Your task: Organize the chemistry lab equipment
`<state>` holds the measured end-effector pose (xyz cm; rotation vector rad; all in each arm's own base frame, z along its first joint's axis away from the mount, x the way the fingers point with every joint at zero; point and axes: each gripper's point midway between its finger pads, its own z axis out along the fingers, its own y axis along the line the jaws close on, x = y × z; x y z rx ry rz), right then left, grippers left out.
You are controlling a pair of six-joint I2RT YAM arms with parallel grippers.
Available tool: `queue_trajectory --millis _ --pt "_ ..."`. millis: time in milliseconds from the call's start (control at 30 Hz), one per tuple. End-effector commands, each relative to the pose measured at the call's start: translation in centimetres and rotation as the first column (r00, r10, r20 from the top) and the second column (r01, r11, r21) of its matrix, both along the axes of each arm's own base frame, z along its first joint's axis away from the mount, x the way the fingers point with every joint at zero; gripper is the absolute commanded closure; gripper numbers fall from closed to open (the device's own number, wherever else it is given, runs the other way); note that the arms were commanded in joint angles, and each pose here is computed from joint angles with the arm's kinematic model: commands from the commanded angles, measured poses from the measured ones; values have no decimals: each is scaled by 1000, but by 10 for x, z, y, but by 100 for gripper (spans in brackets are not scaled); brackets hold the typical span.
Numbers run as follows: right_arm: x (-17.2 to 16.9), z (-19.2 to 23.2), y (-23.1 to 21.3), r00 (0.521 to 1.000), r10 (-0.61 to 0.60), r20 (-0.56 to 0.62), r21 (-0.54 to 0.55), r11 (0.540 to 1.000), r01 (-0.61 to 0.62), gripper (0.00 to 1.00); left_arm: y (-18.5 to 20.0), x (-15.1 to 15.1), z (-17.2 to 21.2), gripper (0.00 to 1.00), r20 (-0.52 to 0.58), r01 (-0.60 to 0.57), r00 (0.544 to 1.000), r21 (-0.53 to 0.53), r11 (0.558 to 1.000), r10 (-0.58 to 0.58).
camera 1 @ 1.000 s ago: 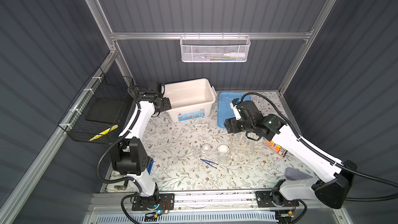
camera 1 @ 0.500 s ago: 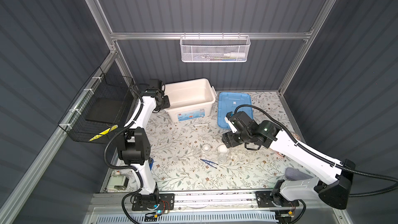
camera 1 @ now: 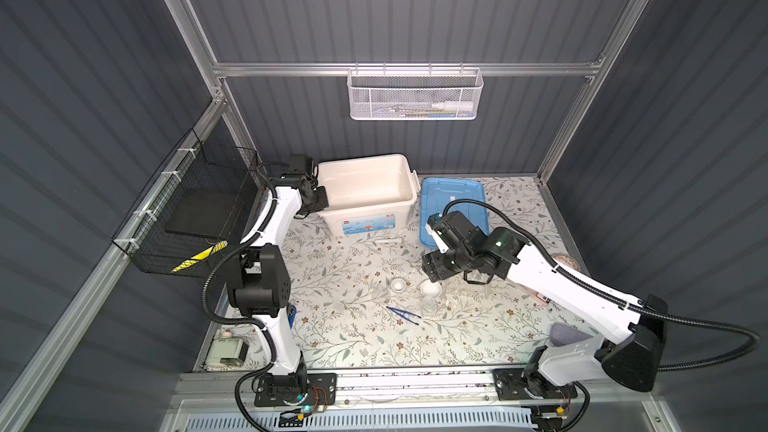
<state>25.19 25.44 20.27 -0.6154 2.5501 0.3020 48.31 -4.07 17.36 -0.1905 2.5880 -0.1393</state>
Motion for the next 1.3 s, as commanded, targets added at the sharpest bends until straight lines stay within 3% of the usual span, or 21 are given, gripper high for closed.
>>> queue_trajectory --millis 0,200,500,1267 --pt "12 10 18 992 108 63 -19 994 -107 19 -3 -14 7 83 -10 32 999 -9 999 -32" --pt "31 -8 59 959 281 46 -59 959 -278 24 -4 -10 9 73 -3 30 1000 -22 999 -30" --pt "62 -55 103 913 408 11 -111 908 -404 25 -8 -3 13 61 12 32 999 -45 998 -32" --pt "136 -122 110 877 480 26 -270 848 -457 39 -17 32 0 61 3 7 1000 -107 994 -7"
